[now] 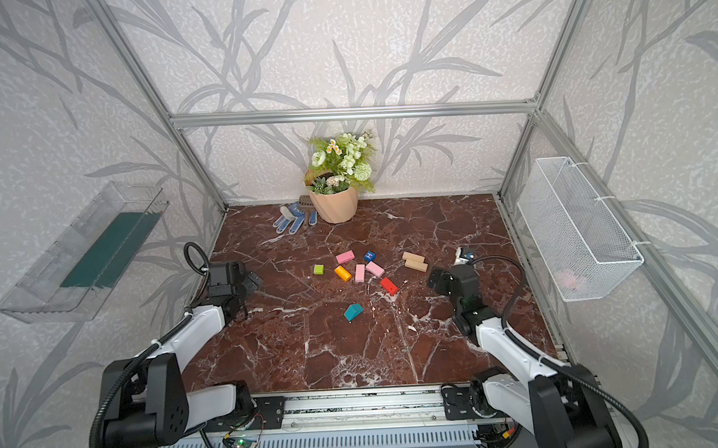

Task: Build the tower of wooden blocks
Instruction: 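Raise both arms and move the right gripper toward the beige wood bars, then lower the right gripper and grasp the nearer beige wood bar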

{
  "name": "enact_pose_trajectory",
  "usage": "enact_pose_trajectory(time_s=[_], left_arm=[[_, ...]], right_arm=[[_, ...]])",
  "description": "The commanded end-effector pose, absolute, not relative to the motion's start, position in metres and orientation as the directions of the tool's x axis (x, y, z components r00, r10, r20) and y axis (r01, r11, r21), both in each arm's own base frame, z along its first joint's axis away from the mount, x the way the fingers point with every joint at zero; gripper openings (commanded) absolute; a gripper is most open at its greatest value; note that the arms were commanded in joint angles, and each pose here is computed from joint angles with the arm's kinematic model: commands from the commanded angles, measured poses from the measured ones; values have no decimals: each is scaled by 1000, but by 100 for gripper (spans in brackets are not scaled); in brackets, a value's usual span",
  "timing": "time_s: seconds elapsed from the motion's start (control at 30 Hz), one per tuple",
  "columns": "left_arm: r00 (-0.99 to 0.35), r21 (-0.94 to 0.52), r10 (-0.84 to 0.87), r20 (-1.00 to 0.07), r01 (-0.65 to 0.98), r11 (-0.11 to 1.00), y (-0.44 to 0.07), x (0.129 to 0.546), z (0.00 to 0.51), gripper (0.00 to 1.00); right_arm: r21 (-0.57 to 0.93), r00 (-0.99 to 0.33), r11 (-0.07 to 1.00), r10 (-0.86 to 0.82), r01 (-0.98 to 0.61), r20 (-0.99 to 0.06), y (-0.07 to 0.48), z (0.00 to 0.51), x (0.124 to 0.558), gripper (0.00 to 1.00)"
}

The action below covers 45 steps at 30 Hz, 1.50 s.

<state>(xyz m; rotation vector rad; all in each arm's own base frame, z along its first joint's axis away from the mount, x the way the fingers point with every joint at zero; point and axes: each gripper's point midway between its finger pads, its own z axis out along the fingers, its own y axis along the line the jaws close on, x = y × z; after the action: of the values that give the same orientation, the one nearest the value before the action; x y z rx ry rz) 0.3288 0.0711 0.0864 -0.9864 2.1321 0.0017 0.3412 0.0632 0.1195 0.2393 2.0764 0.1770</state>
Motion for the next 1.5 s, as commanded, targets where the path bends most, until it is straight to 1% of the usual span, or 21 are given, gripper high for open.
enact_pose_trajectory(time_s=[0.0, 0.07, 0.13, 0.27, 0.4, 0.53, 0.63, 0.73, 0.83, 0.97, 1.03, 1.1, 1.2, 1.3, 1.33, 1.37, 1.47], left_arm=[[-387, -298, -603, -697, -609, 735, 73, 331, 106, 99], [-340, -306, -616, -710, -640, 705, 80, 323, 104, 99], [-339, -300, -624, -704, -654, 694, 82, 315, 104, 99], [-315, -357, -601, -734, -574, 737, 72, 314, 114, 99], [-252, -400, -600, -759, -546, 736, 71, 302, 121, 99], [-227, -438, -589, -775, -479, 761, 63, 302, 128, 99], [-227, -441, -591, -774, -476, 760, 62, 302, 128, 99], [-230, -437, -596, -770, -490, 754, 64, 303, 126, 99], [-242, -431, -597, -765, -496, 754, 64, 304, 124, 99], [-248, -433, -598, -762, -492, 756, 62, 306, 123, 99], [-245, -435, -599, -762, -492, 754, 63, 305, 123, 99], [-244, -435, -599, -763, -492, 754, 63, 305, 123, 99], [-243, -437, -599, -763, -489, 755, 62, 305, 124, 99], [-238, -440, -598, -765, -484, 756, 62, 305, 125, 99], [-237, -441, -598, -766, -483, 756, 62, 305, 125, 99], [-236, -441, -598, -766, -484, 756, 62, 304, 125, 99], [-236, -440, -598, -766, -486, 755, 62, 304, 125, 99]], right_arm=[[43, -516, 999, 22, -28, -856, 101, 125, 354, 99], [-11, -548, 998, -44, -62, -835, 115, 120, 361, 99], [-32, -580, 997, -69, -74, -812, 121, 115, 367, 99], [-69, -592, 992, -119, -106, -797, 131, 111, 369, 99], [-119, -575, 984, -173, -131, -800, 142, 112, 367, 99], [-127, -590, 983, -182, -133, -787, 144, 110, 369, 100], [-118, -602, 984, -175, -134, -779, 144, 107, 367, 95], [-103, -628, 993, -116, -57, -769, 134, 104, 363, 95], [-69, -689, 996, -18, 47, -725, 122, 98, 357, 96], [-3, -726, 998, 46, 67, -686, 133, 95, 360, 96], [14, -738, 993, 93, 113, -668, 131, 93, 363, 97], [39, -760, 982, 170, 187, -628, 122, 87, 365, 97], [125, -794, 966, 258, 227, -550, 121, 71, 374, 97], [148, -834, 960, 280, 238, -476, 121, 57, 379, 97], [147, -836, 962, 273, 230, -476, 122, 57, 381, 97], [129, -852, 965, 261, 227, -453, 123, 45, 382, 96], [92, -875, 973, 231, 212, -425, 126, 36, 388, 94]])
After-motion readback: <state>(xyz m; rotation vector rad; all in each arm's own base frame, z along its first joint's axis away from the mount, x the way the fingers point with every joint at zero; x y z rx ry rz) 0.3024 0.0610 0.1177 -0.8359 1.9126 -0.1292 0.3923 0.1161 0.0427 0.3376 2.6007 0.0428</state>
